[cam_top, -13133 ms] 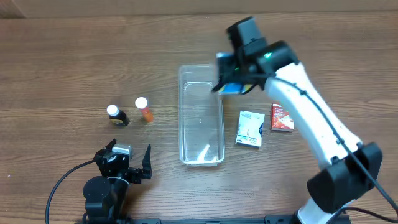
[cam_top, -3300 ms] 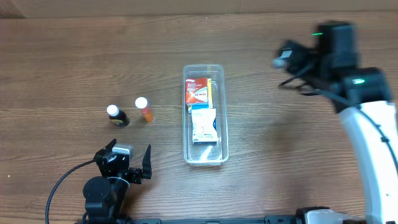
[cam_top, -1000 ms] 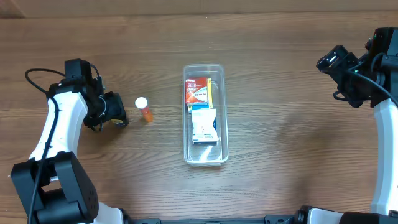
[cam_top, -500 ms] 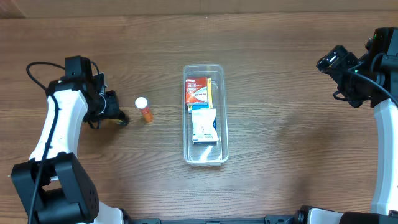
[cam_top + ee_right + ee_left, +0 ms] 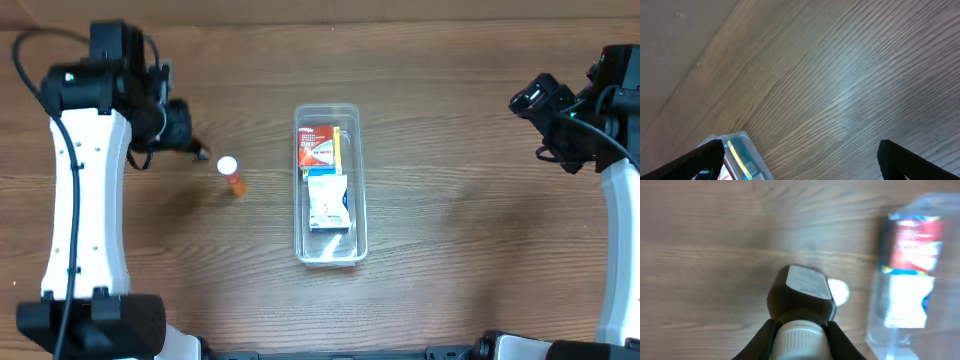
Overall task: Pack container
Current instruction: 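Carry the brown bottle into the container's near end and release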
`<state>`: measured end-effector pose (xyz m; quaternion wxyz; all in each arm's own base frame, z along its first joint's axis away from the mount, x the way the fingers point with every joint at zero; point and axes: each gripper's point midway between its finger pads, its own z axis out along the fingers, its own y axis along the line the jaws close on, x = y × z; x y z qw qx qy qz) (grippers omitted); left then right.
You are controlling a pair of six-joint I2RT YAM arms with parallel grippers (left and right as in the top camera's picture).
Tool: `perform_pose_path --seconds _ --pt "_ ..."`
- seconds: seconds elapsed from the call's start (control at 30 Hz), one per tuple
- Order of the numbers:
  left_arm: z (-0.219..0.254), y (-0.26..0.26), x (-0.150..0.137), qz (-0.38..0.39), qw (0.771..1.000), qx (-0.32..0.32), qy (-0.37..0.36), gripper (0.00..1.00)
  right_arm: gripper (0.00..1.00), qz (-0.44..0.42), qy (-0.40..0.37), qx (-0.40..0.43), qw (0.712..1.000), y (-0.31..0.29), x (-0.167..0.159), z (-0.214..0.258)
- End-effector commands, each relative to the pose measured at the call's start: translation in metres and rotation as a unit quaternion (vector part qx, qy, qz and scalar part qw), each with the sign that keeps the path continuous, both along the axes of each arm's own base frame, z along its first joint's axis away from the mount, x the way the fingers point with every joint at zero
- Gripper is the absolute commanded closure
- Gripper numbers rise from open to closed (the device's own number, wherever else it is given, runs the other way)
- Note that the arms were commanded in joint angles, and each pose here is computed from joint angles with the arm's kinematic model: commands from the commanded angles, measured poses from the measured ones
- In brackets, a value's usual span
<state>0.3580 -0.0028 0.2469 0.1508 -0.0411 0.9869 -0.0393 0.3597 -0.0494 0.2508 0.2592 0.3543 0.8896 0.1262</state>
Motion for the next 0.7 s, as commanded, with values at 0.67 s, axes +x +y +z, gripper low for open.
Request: perform_pose_path --seconds 0.67 --pt "-0.075 -0.261 -0.121 -0.201 0.978 -0.019 0.051 0.8 0.0 -0.001 -0.006 0.004 1.0 0.0 0.002 0.003"
